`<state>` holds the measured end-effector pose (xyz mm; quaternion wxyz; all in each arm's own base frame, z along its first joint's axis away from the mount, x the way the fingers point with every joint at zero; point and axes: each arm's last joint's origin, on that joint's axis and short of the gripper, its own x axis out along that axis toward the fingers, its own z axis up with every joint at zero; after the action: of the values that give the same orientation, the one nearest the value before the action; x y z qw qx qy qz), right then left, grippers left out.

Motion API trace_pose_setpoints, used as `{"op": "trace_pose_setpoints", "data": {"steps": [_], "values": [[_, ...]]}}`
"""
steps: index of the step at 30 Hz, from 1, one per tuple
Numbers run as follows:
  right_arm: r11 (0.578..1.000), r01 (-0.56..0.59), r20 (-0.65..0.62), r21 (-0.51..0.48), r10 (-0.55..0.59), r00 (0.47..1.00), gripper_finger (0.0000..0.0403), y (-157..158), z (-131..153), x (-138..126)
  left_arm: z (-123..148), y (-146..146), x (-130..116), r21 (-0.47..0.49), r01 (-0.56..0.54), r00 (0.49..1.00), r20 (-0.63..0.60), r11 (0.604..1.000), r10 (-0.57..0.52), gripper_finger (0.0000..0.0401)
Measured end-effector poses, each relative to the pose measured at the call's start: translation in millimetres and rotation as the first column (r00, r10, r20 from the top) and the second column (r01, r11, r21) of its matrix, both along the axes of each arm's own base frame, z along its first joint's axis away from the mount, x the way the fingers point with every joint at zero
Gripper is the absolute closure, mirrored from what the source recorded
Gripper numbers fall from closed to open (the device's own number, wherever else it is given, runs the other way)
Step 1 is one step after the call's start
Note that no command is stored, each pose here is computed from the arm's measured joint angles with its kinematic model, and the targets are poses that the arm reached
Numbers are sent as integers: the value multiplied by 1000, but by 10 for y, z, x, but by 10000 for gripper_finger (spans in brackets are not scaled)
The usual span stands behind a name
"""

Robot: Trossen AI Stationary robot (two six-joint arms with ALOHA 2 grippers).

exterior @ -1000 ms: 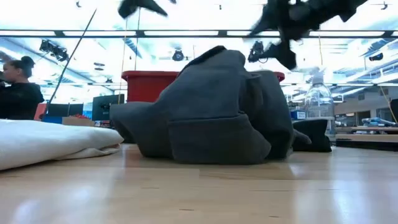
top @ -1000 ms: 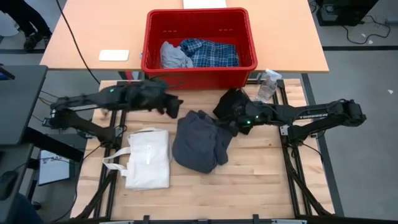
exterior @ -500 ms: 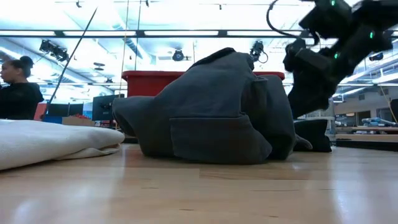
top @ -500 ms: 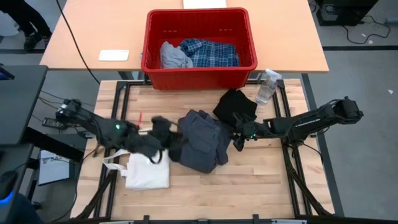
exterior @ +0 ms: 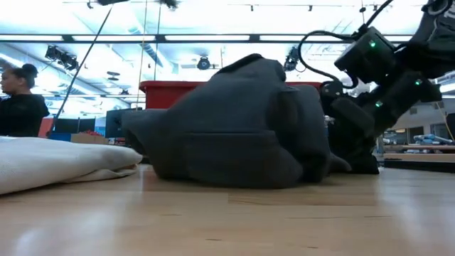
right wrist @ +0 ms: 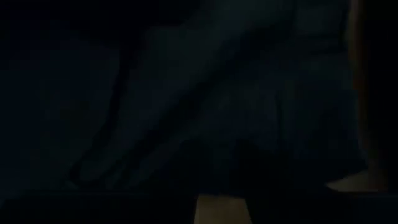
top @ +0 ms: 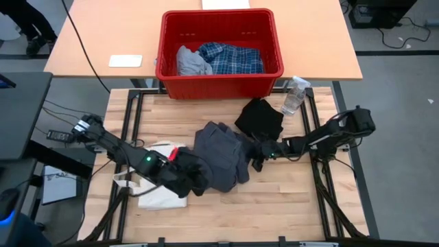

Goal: Fold Laundry from Bin
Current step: Fold the gray shorts

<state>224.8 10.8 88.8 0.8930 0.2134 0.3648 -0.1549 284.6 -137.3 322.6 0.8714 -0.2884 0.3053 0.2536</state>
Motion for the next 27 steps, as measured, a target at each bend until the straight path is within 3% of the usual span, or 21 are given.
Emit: {"op": "trace_pose_setpoints", "data": {"steps": [7, 14, 17, 23, 27], "values": [[979, -76, 21, 188, 73, 997, 327, 462, 57, -79, -210, -79, -46, -125, -88, 985, -157, 988, 68, 246], [936, -239, 96, 259, 221, 971, 333, 919, 269, -43, -330, -183, -155, -93, -104, 969, -235, 990, 79, 246], [938, -254, 140, 235, 226, 964, 333, 1080, 383, -6, -321, -194, -117, -75, -67, 979, -198, 995, 51, 246], [973, -189, 184, 135, 163, 969, 333, 1229, 654, 2, -186, -184, 149, 50, 155, 988, -22, 987, -154, 245], [956, -260, 323, 137, 205, 924, 333, 1308, 956, 14, -58, -140, 302, 142, 235, 964, 89, 961, -249, 245]]}}
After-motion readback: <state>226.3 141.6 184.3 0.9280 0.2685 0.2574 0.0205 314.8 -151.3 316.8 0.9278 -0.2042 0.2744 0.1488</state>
